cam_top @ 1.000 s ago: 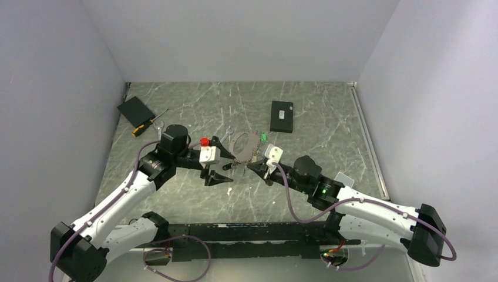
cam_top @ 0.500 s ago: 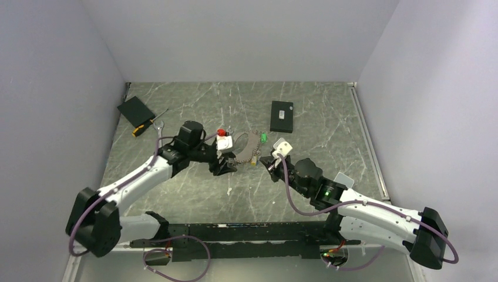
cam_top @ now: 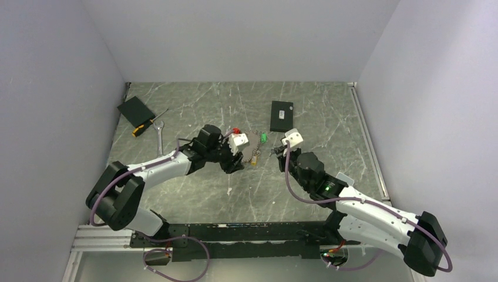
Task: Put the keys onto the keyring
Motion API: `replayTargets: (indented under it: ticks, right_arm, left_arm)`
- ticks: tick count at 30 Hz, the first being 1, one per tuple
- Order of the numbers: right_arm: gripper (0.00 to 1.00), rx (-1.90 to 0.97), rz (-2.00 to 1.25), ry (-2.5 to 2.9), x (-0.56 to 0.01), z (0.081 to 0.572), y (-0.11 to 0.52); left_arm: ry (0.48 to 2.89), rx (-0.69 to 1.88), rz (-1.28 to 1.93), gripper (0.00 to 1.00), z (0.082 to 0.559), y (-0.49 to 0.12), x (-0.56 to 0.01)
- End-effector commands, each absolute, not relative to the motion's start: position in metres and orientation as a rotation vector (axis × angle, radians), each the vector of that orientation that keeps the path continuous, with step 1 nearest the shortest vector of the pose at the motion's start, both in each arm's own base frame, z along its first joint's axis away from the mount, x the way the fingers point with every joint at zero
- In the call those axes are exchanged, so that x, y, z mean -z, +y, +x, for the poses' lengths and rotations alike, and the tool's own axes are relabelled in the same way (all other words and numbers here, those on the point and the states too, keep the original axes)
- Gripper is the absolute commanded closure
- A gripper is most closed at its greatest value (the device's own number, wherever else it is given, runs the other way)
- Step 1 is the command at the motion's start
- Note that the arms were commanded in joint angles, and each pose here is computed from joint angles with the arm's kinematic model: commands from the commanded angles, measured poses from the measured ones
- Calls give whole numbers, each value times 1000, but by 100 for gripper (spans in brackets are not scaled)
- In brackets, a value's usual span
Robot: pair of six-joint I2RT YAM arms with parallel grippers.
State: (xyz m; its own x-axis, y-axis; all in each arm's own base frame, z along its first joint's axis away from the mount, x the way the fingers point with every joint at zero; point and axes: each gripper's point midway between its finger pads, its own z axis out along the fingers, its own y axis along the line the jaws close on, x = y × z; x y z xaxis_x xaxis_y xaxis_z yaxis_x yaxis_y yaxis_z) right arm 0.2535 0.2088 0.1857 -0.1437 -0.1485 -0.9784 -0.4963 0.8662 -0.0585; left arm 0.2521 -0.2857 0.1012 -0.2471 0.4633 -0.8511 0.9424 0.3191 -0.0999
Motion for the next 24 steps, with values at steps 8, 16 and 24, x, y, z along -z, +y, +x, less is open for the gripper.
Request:
replayTargets:
  ticks: [8, 16, 24]
  right_arm:
    - [100, -424, -399, 1678, -193, 262, 206]
    - [100, -436, -373, 1665, -190, 260, 203]
    - [100, -460, -370, 1650, -192, 257, 204]
  left_arm:
    - [1813, 593, 1235, 50, 281, -310, -73]
    - [1869, 516, 1222, 54, 292, -305, -51]
    - [1856, 465, 1211, 56, 298, -300, -39]
